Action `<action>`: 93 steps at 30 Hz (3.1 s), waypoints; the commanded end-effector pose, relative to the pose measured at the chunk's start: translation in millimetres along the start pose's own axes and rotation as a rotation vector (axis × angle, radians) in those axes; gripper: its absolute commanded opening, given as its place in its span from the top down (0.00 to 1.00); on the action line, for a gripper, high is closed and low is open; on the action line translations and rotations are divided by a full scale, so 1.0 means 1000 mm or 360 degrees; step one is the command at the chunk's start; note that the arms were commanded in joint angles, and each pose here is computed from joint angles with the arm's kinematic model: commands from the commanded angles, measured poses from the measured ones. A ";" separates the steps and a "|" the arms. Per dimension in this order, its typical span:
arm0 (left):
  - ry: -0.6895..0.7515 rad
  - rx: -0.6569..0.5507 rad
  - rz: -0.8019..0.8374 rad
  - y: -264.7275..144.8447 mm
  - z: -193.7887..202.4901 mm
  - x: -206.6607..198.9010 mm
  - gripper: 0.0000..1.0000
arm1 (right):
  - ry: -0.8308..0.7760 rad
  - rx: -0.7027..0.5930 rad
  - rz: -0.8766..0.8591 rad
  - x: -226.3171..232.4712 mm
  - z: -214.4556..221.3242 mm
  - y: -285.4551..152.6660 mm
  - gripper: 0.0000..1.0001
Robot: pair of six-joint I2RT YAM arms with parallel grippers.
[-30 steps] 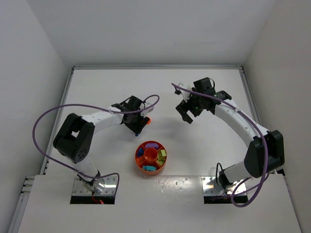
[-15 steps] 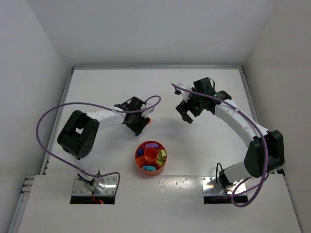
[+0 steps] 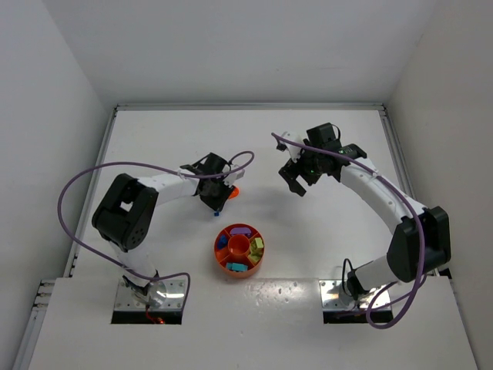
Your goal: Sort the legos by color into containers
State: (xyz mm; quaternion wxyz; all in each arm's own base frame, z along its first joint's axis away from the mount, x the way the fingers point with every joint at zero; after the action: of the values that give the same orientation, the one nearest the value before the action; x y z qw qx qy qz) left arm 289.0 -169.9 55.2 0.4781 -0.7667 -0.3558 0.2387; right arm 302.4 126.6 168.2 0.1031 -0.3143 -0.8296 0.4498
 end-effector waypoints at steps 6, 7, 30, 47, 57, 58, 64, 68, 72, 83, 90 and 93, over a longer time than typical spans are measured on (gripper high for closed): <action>-0.0022 -0.0040 0.0045 -0.003 -0.008 0.004 0.71 | -0.0018 -0.0057 0.0000 -0.005 -0.011 -0.001 0.12; -0.0005 -0.0057 0.0042 -0.006 -0.010 0.004 0.72 | -0.0018 -0.0057 0.0000 -0.005 -0.011 -0.001 0.12; 0.0412 -0.0549 0.0382 -0.115 -0.021 -0.035 0.73 | -0.0030 -0.0052 -0.0019 -0.005 -0.012 0.000 0.12; 0.1045 -0.0478 0.0771 -0.173 0.046 -0.082 0.73 | -0.0053 -0.0041 -0.0035 -0.004 -0.015 0.003 0.12; 0.1245 -0.0448 0.0939 -0.176 0.050 -0.114 0.68 | -0.0067 -0.0034 -0.0022 -0.004 -0.013 0.001 0.12; 0.1248 -0.0425 0.0964 -0.175 0.051 -0.118 0.67 | -0.0067 -0.0034 -0.0022 -0.004 -0.013 0.001 0.12; 0.1251 -0.0355 0.0964 -0.167 0.050 -0.123 0.65 | -0.0067 -0.0034 -0.0022 -0.003 -0.011 0.000 0.12; 0.1248 -0.0309 0.0910 -0.158 0.052 -0.120 0.52 | -0.0067 -0.0034 -0.0022 -0.003 -0.011 0.000 0.12; 0.1218 -0.0342 0.0841 -0.154 0.048 -0.117 0.41 | -0.0064 -0.0022 -0.0029 -0.003 -0.010 0.003 0.12; 0.1068 -0.0463 0.0620 -0.160 0.025 -0.087 0.56 | -0.0076 -0.0010 -0.0036 -0.003 -0.009 0.005 0.12; 0.1010 -0.0261 0.0424 -0.126 0.036 -0.030 0.72 | -0.0068 0.0010 -0.0064 0.001 -0.003 0.009 0.12; 0.0938 -0.0166 0.0426 -0.111 0.039 -0.011 0.73 | -0.0072 -0.0002 -0.0057 -0.001 -0.006 0.007 0.12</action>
State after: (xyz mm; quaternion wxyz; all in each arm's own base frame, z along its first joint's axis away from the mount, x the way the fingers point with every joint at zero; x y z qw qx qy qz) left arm 206.5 -135.6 154.2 0.4615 -0.8783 -0.1151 0.0486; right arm 304.1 127.4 157.8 0.1069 -0.2934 -0.8264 0.4685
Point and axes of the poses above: each gripper's point midway between its finger pads, its own y axis out along the fingers, its own x axis along the line the jaws close on, z = x × y, the point moved 5 cm from there along -y, back along the fingers
